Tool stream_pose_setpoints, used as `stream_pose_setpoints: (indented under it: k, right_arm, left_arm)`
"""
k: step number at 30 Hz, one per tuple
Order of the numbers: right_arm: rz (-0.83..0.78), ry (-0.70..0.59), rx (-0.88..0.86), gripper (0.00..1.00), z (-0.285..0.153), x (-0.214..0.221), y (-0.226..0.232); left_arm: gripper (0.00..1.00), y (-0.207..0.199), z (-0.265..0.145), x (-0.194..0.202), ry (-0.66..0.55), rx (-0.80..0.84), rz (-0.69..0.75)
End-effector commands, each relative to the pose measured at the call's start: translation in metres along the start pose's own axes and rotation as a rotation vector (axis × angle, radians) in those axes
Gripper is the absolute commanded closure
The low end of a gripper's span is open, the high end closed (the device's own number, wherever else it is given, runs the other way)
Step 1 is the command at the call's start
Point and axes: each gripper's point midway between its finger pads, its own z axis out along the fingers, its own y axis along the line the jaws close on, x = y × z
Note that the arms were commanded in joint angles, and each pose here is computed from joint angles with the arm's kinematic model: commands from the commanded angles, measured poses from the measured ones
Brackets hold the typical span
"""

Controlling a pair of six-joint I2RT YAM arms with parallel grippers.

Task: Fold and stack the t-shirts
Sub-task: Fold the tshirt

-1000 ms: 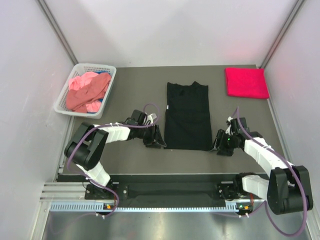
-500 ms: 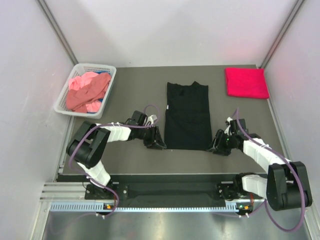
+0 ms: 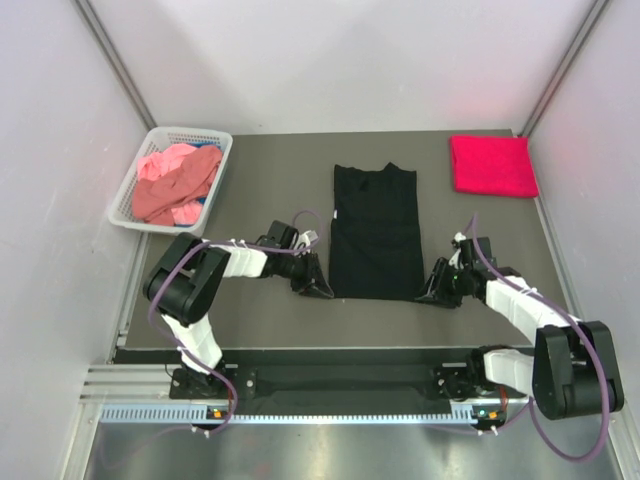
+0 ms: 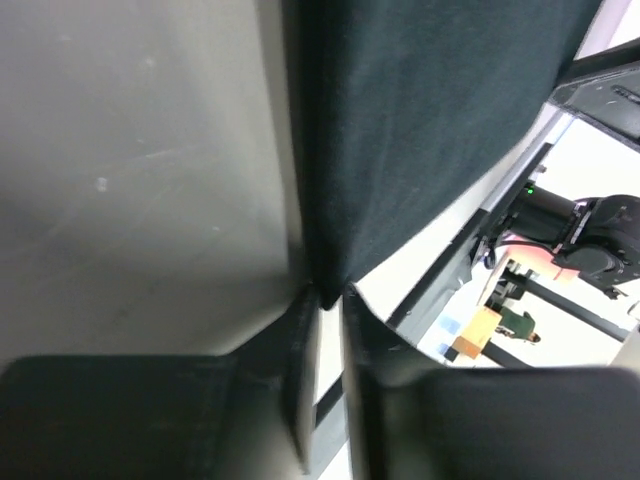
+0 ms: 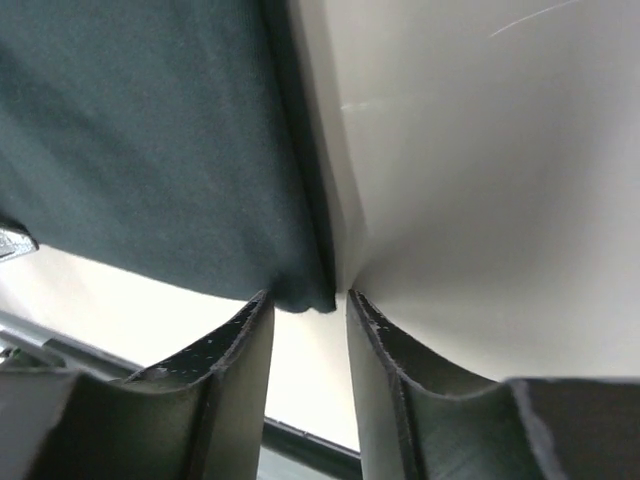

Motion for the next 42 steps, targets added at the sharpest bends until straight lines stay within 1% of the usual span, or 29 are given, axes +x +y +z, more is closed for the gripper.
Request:
stream_pose_setpoints:
  k: [1,2,3,4,5,8,12,20,22,26,30,32,33,34,35,36,41,42]
  right_arm:
    - [-0.015,-0.048,0.107,0.66,0.000,-0.004,-0.025]
    - [-0.017,-0.052,0.108,0.73,0.000,-0.005,-0.024]
    - [-0.017,-0.047,0.113,0.78,0.000,-0.004,-0.026]
    - [-0.017,-0.047,0.114,0.83,0.000,-0.005,-0.026]
    - [-0.020,-0.047,0.112,0.91,0.000,-0.005,-0.025]
    - [-0.025,-0.081,0.116,1.00,-0.005,-0.008,-0.025]
    - [-0.036,-0.126,0.089,1.00,-0.015,-0.009,-0.014]
    - [-0.056,-0.141,0.059,1.00,-0.027,0.006,0.002]
    - [-0.050,-0.149,0.062,1.00,-0.033,0.008,0.002]
    - [-0.064,-0.215,0.013,1.00,-0.050,0.001,0.014]
    - [-0.075,-0.229,-0.004,1.00,-0.061,-0.001,0.021]
    - [-0.081,-0.250,-0.015,1.00,-0.068,-0.007,0.028]
    - [-0.089,-0.262,-0.029,1.00,-0.071,-0.010,0.032]
    - [-0.096,-0.282,-0.045,1.00,-0.077,-0.016,0.040]
    - [-0.104,-0.292,-0.054,1.00,-0.081,-0.020,0.043]
    - [-0.120,-0.314,-0.060,1.00,-0.088,-0.027,0.050]
    - [-0.163,-0.355,-0.025,1.00,-0.107,-0.050,0.063]
    - [-0.170,-0.382,-0.024,1.00,-0.114,-0.059,0.068]
  left_arm:
    - [0.83,0.036,0.010,-0.004,-0.038,-0.140,0.007]
    - [0.94,0.037,0.010,-0.004,-0.037,-0.141,0.007]
    - [1.00,0.035,0.010,-0.006,-0.039,-0.139,0.010]
    - [1.00,0.033,0.009,-0.007,-0.043,-0.136,0.014]
    - [1.00,0.033,0.009,-0.008,-0.045,-0.136,0.015]
    - [1.00,0.028,0.002,-0.012,-0.076,-0.149,0.024]
    - [1.00,0.015,-0.009,-0.009,-0.094,-0.128,0.026]
    - [1.00,-0.003,-0.037,0.006,-0.155,-0.121,0.000]
    - [1.00,-0.012,-0.044,0.007,-0.181,-0.108,0.014]
    - [1.00,-0.024,-0.053,0.010,-0.205,-0.103,0.015]
    - [1.00,-0.040,-0.062,0.008,-0.227,-0.079,0.016]
    - [1.00,-0.046,-0.068,0.004,-0.249,-0.084,0.027]
    - [1.00,-0.055,-0.073,-0.004,-0.273,-0.084,0.042]
    - [1.00,-0.056,-0.076,-0.004,-0.268,-0.099,0.045]
    - [1.00,-0.068,-0.082,-0.013,-0.291,-0.091,0.068]
    - [1.00,-0.070,-0.084,-0.017,-0.298,-0.102,0.070]
    - [1.00,-0.086,-0.091,-0.035,-0.319,-0.121,0.091]
    - [1.00,-0.088,-0.091,-0.039,-0.324,-0.123,0.095]
